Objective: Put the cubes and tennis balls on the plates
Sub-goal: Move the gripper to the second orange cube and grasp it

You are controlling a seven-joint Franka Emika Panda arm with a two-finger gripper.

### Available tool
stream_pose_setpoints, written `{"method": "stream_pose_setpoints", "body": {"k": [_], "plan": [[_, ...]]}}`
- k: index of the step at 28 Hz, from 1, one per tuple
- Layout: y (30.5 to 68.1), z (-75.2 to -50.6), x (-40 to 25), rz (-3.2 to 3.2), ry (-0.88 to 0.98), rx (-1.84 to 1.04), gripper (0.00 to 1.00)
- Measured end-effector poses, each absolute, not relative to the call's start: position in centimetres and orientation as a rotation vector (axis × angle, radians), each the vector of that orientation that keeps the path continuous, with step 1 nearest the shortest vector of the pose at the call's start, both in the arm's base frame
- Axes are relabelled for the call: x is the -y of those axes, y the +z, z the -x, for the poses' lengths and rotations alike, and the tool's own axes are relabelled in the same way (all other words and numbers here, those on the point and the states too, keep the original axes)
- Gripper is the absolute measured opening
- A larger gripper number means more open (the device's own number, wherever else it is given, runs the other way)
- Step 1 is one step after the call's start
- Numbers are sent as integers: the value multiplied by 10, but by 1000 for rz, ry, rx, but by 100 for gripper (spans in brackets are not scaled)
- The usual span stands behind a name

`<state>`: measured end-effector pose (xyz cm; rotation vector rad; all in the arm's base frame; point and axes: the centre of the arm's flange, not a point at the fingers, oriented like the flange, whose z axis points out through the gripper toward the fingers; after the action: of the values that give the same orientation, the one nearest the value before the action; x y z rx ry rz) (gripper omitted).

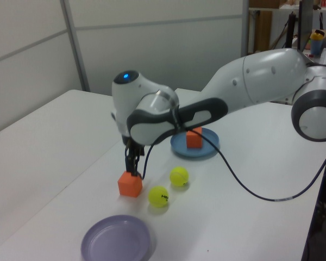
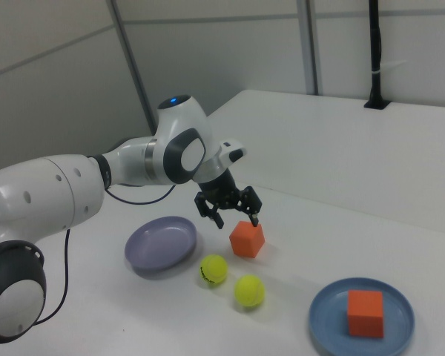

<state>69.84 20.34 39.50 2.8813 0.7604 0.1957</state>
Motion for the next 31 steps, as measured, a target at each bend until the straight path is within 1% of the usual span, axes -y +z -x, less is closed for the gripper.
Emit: {"method": "stream_pose_setpoints", "body": {"k": [4, 10, 15, 19, 22, 23, 24, 25, 27, 31], "plan": [[375, -699, -225, -2856, 227, -804, 100], [349, -704, -230, -2823, 250, -836, 100], [336, -708, -229, -2794, 270, -854, 100], [331, -709, -226, -2782, 260, -856, 97], [329, -709, -225, -2780, 257, -856, 86], [329, -709, -225, -2780, 257, -856, 79], [330, -709, -225, -2780, 258, -856, 77], [330, -710, -225, -2780, 259, -855, 70], [331, -710, -226, -2782, 262, -849, 67], [334, -712, -223, -2796, 279, -799, 66]]}}
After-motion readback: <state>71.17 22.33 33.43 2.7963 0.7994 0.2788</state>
